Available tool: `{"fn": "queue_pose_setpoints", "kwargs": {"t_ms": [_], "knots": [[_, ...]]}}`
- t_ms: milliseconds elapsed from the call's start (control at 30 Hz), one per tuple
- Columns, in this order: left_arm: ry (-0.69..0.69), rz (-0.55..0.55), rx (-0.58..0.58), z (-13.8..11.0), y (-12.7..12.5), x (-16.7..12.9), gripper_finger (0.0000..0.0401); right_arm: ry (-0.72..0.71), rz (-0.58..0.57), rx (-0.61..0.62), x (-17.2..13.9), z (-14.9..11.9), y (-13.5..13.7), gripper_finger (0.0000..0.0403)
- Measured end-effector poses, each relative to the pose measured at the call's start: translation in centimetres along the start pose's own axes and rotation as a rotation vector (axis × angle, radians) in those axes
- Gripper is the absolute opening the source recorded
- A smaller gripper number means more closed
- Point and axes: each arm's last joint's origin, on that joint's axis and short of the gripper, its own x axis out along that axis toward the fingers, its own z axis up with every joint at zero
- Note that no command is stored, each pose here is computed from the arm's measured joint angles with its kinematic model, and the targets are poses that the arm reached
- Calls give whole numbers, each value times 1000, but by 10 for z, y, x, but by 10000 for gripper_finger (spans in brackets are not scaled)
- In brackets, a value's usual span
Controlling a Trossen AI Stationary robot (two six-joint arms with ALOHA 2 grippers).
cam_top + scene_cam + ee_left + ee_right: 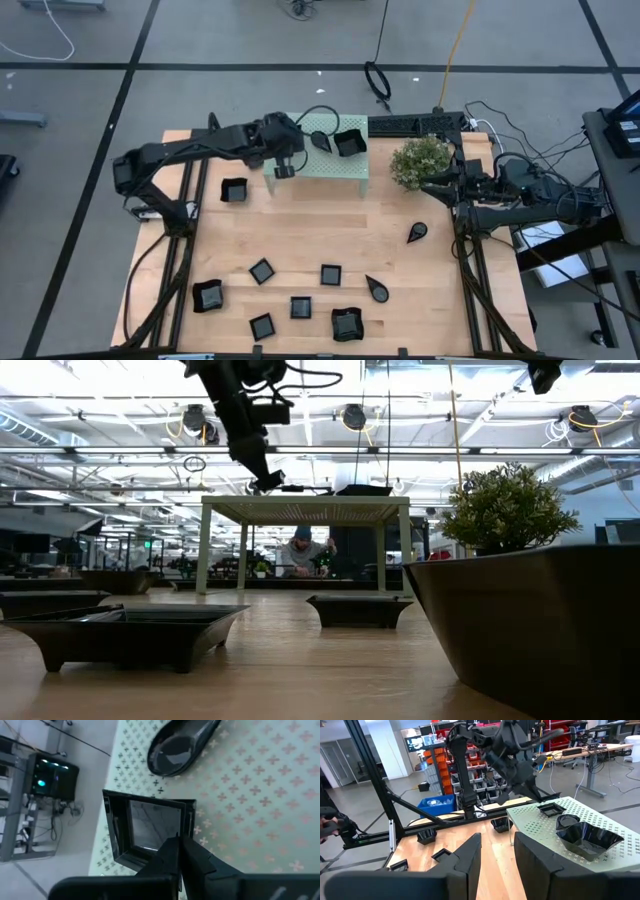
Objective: Pick & Place Mini shaped plates
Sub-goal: Stack the black square plate on top of the other black square plate on the shelf
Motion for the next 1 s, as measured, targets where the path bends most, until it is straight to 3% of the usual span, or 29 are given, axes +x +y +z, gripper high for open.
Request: {"fn": "queue_pose_setpoints", "kwargs": {"t_ms": [467,600,833,1000], "knots": [[-35,-6,-96,5,0,6,10,0,0,0,0,0,0,105],[-31,-6,-104,4,0,6,25,0,0,0,0,0,0,105],[-14,-4,-121,2,1,6,6,0,0,0,0,0,0,105],[6,-7,-114,0,0,7,16,0,0,0,0,0,0,105]]}}
